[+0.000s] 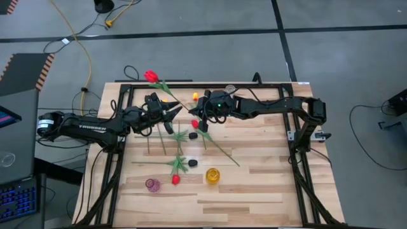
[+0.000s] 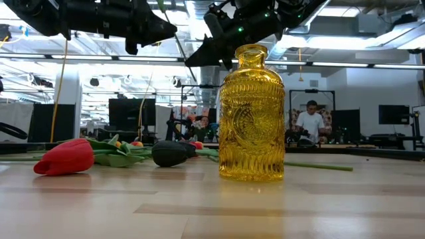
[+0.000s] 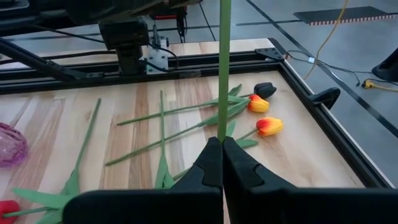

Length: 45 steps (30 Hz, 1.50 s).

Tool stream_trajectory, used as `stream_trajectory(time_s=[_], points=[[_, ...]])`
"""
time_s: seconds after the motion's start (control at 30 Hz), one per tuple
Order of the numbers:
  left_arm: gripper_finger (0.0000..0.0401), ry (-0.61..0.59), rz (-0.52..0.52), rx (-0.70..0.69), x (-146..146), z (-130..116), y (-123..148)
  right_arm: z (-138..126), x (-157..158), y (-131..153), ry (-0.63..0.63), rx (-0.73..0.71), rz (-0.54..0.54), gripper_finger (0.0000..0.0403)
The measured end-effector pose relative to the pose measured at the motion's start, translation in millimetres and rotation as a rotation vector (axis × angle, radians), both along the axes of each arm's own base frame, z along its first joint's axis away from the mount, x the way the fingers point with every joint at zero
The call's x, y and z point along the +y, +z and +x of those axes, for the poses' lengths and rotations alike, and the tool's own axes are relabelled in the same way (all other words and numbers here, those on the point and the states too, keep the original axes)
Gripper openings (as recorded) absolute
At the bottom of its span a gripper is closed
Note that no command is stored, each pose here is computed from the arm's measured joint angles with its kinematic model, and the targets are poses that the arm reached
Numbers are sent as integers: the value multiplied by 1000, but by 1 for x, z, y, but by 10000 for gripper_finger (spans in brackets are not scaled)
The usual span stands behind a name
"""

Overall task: Sort flowers into vase by color
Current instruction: Put the top red flower into the transparent vase

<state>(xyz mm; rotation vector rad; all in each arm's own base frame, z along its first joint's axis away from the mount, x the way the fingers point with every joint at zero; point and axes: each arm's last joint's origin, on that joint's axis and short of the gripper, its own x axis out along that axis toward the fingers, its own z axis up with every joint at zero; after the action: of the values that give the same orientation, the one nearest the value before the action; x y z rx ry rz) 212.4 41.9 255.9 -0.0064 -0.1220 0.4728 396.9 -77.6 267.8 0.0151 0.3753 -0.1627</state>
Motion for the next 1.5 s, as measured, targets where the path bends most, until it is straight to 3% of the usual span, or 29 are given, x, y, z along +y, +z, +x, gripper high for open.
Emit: stream_trajectory(time_s=[0.43,0.77,1.07,1.33,1.5], points=[[94,-1,0,0,0,0,0,1,7,0,32,2,-29,22],[6,-4,0,0,0,0,0,1,7,0,28,1,-24,29],[2,-3,-4,-1,0,0,0,2,7,1,28,-2,-24,79],[1,2,-8,26,0,0,-3,-2,8,1,29,35,-17,169],[0,2,-20,87,0,1,-9,-6,8,14,27,50,-14,205]])
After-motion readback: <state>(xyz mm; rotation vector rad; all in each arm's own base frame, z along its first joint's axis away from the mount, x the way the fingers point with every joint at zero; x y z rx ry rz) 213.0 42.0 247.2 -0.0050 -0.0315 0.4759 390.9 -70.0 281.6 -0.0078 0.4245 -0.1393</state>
